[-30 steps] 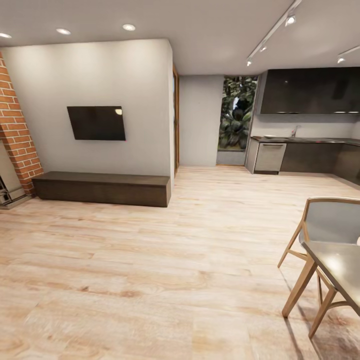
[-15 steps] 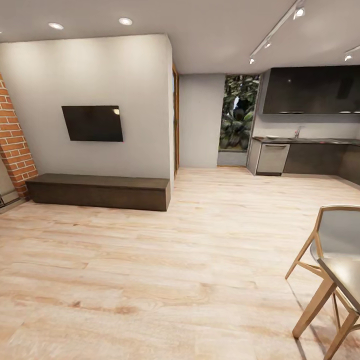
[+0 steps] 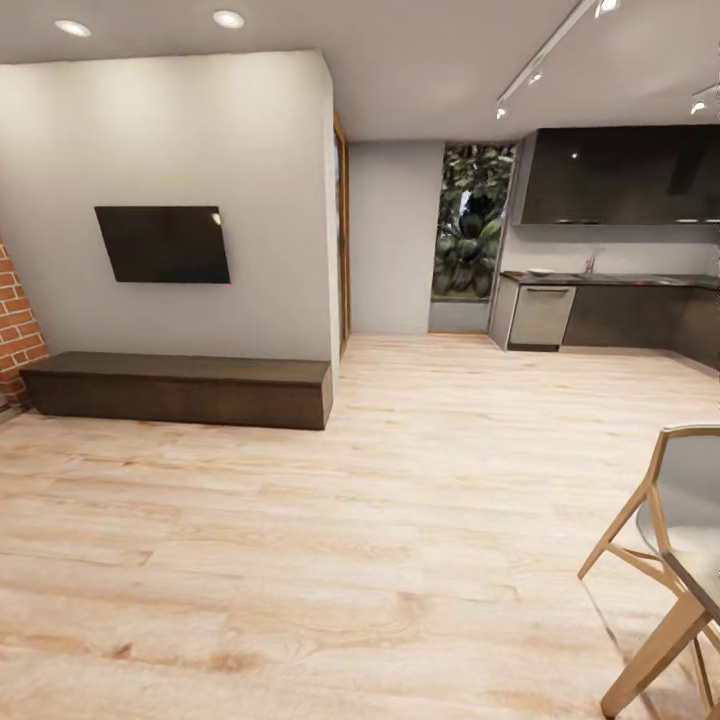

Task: In the kitchen, take the Vidalia onion out of the sink, dice it on the chopping board with the paring knife, put the diced onion into the bowl on the countertop, then place both the paring knife and the chopping board into the sink.

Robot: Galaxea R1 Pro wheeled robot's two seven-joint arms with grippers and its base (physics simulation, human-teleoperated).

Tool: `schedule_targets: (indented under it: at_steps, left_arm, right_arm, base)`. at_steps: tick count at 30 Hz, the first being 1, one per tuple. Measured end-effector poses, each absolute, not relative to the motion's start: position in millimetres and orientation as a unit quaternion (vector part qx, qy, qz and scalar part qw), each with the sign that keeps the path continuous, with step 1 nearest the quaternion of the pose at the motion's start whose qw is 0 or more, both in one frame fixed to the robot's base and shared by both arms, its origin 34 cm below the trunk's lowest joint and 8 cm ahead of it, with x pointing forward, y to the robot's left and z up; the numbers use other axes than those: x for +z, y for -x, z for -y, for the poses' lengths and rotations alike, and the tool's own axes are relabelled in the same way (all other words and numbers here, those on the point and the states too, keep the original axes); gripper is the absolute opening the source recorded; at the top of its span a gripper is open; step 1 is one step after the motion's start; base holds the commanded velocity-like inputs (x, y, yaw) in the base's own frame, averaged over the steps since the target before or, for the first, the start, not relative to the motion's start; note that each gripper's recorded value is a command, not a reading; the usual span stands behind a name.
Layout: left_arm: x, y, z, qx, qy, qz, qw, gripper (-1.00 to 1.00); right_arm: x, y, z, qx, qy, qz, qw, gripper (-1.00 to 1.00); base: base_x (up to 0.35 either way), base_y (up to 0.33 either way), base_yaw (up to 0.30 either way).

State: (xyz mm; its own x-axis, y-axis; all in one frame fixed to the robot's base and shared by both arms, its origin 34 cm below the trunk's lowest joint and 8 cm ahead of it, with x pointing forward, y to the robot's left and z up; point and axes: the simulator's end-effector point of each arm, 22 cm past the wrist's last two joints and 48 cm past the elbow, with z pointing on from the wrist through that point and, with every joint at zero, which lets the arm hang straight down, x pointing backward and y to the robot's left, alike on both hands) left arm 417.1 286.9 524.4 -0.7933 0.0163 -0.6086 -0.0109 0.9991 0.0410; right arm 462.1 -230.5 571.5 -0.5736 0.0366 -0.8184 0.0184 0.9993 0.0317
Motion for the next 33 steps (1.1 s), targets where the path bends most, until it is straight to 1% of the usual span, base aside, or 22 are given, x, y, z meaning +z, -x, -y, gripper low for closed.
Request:
schedule_targets:
  at_steps: [6, 18, 33]
  left_arm:
    - [522.6, -415.2, -287.0, 0.021, -0.001, -0.948, 0.318, 1.0]
    - [519.6, -411.9, -287.2, 0.022, -0.001, -0.949, 0.313, 1.0]
    - [519.3, -411.5, -287.2, 0.022, -0.001, -0.95, 0.313, 1.0]
  right_arm:
    - [569.4, -460.5, 230.7, 0.01, -0.015, -0.888, 0.459, 1.0]
    - [565.9, -457.6, 230.8, 0.01, -0.016, -0.891, 0.454, 1.0]
    - [565.5, -457.4, 230.3, 0.01, -0.016, -0.891, 0.453, 1.0]
  base:
    - [0.345, 0.0, -0.176]
    - [0.345, 0.0, -0.235]
    - [0.345, 0.0, -0.017]
